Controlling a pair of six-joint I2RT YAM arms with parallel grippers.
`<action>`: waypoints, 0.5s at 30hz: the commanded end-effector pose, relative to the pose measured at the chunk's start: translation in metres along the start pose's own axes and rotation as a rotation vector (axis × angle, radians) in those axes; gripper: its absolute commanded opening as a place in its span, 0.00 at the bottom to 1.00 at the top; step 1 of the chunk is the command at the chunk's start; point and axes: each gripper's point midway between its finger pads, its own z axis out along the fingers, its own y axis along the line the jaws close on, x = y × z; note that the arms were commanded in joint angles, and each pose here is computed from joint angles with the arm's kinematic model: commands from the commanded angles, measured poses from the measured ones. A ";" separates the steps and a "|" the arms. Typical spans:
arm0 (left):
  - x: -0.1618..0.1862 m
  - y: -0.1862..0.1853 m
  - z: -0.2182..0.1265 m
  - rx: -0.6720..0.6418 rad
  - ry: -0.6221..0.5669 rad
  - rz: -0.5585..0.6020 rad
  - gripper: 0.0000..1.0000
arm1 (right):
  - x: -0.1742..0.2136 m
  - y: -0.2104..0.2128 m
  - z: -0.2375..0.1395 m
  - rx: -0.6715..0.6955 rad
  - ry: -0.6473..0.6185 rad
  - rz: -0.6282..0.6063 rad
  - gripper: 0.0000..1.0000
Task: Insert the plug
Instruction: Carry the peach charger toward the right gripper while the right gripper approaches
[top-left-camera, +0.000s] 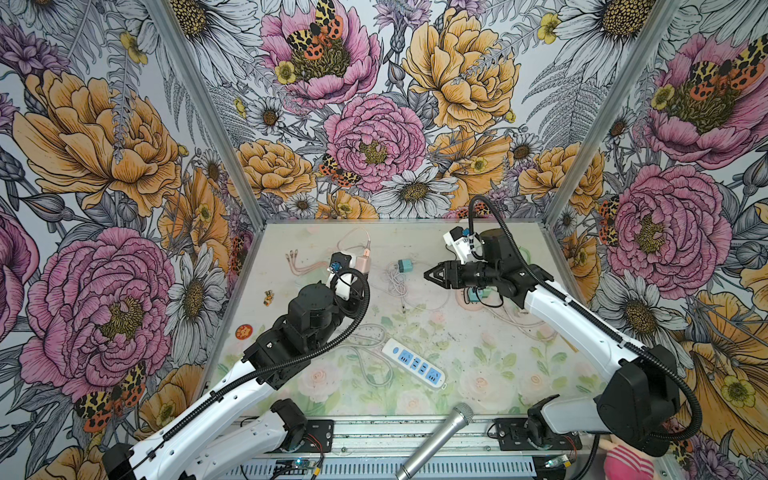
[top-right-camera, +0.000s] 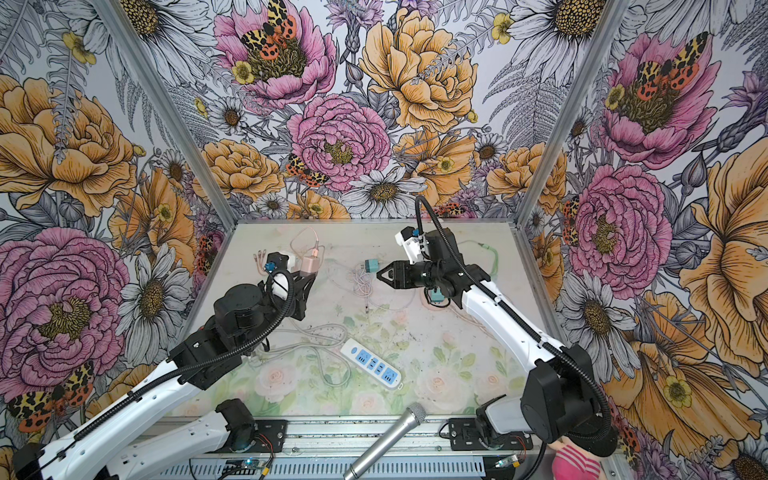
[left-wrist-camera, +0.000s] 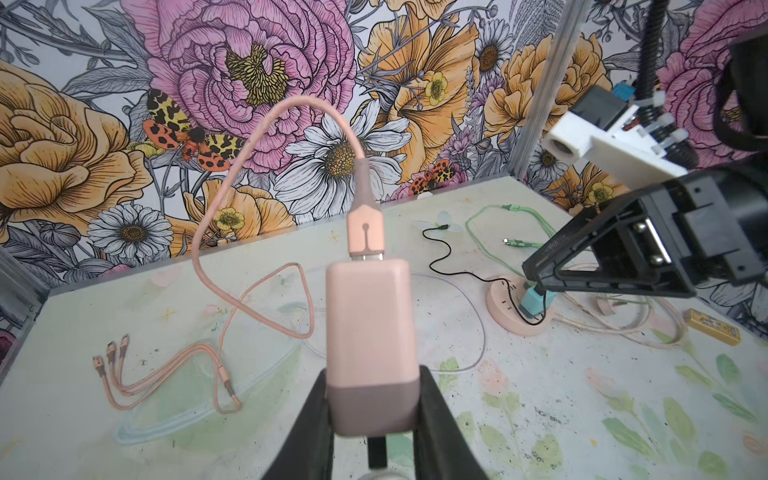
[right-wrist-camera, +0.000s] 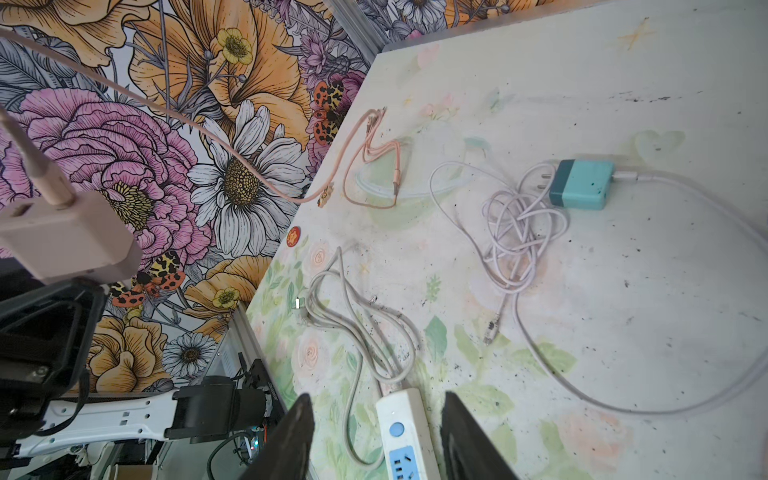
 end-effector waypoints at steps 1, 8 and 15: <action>0.040 -0.013 0.013 0.049 0.080 0.024 0.18 | -0.022 0.029 -0.014 -0.047 -0.072 -0.060 0.51; 0.064 -0.035 0.028 0.117 0.071 0.009 0.18 | -0.024 0.060 -0.014 -0.164 -0.076 -0.090 0.53; 0.053 -0.046 0.034 0.153 0.050 0.040 0.18 | -0.005 0.068 0.012 -0.215 0.003 -0.092 0.54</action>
